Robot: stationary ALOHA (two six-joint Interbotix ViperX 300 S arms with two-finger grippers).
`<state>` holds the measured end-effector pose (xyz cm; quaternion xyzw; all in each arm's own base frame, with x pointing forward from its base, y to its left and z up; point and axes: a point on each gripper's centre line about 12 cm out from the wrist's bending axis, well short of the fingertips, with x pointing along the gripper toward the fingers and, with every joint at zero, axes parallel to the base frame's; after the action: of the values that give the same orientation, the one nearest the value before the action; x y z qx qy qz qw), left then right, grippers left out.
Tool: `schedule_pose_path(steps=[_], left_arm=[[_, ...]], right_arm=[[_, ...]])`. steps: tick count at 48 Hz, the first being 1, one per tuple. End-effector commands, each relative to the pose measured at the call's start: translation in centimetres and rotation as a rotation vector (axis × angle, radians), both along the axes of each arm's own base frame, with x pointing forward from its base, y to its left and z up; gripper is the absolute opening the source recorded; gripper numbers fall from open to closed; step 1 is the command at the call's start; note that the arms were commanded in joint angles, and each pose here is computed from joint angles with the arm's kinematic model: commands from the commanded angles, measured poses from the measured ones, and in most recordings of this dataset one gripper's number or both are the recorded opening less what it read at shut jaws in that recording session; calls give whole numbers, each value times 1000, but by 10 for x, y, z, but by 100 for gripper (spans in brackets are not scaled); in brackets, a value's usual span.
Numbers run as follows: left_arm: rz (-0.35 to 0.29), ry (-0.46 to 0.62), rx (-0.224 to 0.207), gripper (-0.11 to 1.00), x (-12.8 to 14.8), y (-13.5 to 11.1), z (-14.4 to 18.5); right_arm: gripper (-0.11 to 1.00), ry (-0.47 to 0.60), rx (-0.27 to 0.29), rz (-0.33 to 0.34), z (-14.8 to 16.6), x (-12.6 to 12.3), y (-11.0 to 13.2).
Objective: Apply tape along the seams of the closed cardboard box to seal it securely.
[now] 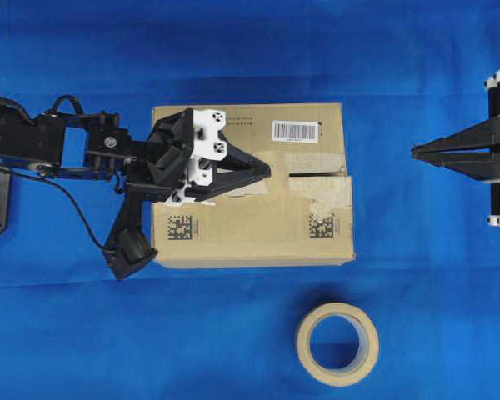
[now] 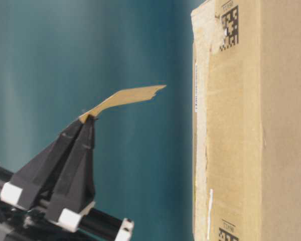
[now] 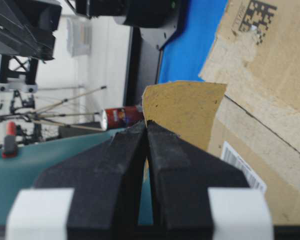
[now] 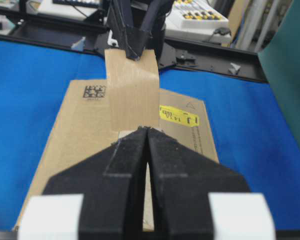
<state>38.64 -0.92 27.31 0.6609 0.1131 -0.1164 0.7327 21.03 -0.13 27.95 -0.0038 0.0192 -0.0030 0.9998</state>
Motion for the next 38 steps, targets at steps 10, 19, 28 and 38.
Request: schedule_pose_path(steps=[10, 19, 28, 38], left_arm=[[12, 40, -13, 0, 5, 2, -18], [17, 89, -12, 0, -4, 4, -35], [14, 140, -6, 0, -15, 4, -46], [7, 215, 6, 0, -25, 4, -54]], right_arm=[[2, -21, -8, -33, 8, 4, -7], [2, -12, -8, -36, 6, 6, -8], [2, -20, -7, -44, 6, 7, -10], [2, -23, -7, -55, 3, 10, -12]])
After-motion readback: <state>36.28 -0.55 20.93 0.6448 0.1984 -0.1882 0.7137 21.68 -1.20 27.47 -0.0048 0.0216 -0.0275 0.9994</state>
